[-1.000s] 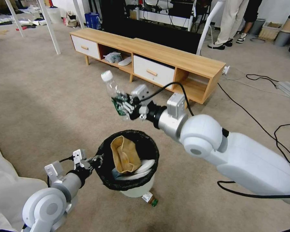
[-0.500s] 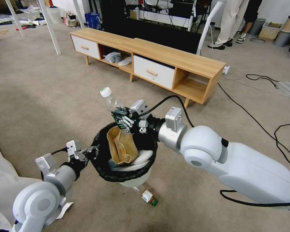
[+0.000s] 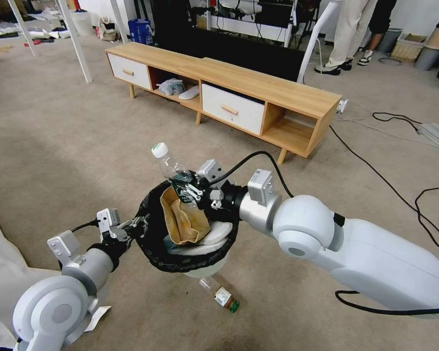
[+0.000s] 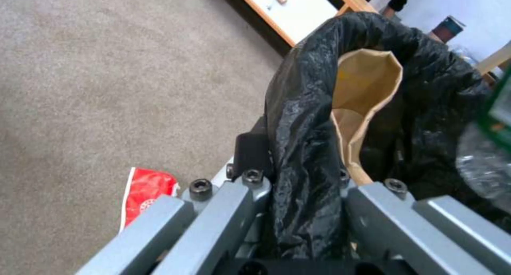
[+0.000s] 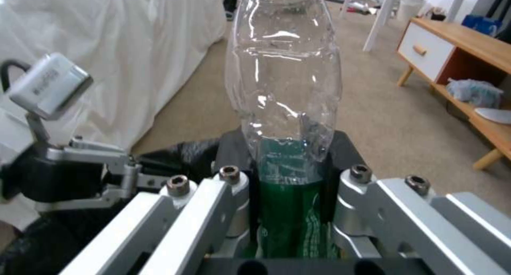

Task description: Pick up the trash bin and place the garbage on the floor into it.

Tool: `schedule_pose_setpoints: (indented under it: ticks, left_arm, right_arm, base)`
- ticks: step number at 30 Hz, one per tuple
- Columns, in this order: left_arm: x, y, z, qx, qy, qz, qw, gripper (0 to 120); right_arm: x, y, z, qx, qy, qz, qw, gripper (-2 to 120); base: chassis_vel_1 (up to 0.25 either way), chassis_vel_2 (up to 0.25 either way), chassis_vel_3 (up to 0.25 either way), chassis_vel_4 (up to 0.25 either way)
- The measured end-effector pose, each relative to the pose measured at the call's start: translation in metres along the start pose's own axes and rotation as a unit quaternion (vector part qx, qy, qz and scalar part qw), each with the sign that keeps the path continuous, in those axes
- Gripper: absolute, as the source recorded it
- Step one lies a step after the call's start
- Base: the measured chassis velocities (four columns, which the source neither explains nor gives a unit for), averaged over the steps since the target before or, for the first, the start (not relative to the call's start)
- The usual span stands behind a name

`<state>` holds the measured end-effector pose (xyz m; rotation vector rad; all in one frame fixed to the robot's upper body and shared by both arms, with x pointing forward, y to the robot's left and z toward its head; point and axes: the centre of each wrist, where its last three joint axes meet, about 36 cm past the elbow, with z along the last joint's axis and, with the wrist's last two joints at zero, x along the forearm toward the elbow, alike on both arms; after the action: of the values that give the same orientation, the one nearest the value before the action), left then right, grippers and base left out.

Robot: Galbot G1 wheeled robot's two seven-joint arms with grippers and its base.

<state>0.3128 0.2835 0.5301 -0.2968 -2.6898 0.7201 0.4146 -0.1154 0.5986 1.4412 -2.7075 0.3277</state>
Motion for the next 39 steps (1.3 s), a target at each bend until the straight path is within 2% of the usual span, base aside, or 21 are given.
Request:
schedule_pose_setpoints:
  ticks: [11,15,32,39]
  left_arm:
    - [0.006,-0.001,-0.001,-0.004,-0.004,-0.002,1.0,0]
    - [0.006,0.0,-0.001,-0.027,-0.012,-0.009,0.9995,0]
    - [0.007,0.004,0.0,-0.056,-0.028,-0.025,0.9977,0]
    - [0.01,0.002,0.002,-0.047,-0.03,-0.021,0.9982,0]
  right_arm:
    - [-0.011,0.005,0.003,0.009,0.011,-0.014,1.0,17]
    - [-0.015,0.006,0.006,0.009,0.021,-0.017,1.0,17]
    - [-0.009,0.01,0.008,0.006,0.047,-0.03,0.998,17]
    - [-0.011,0.011,0.015,0.002,0.059,-0.031,0.998,17]
  base:
    - [0.0,0.0,0.0,0.0]
    - [0.0,0.0,0.0,0.0]
    - [0.0,0.0,0.0,0.0]
    - [0.0,0.0,0.0,0.0]
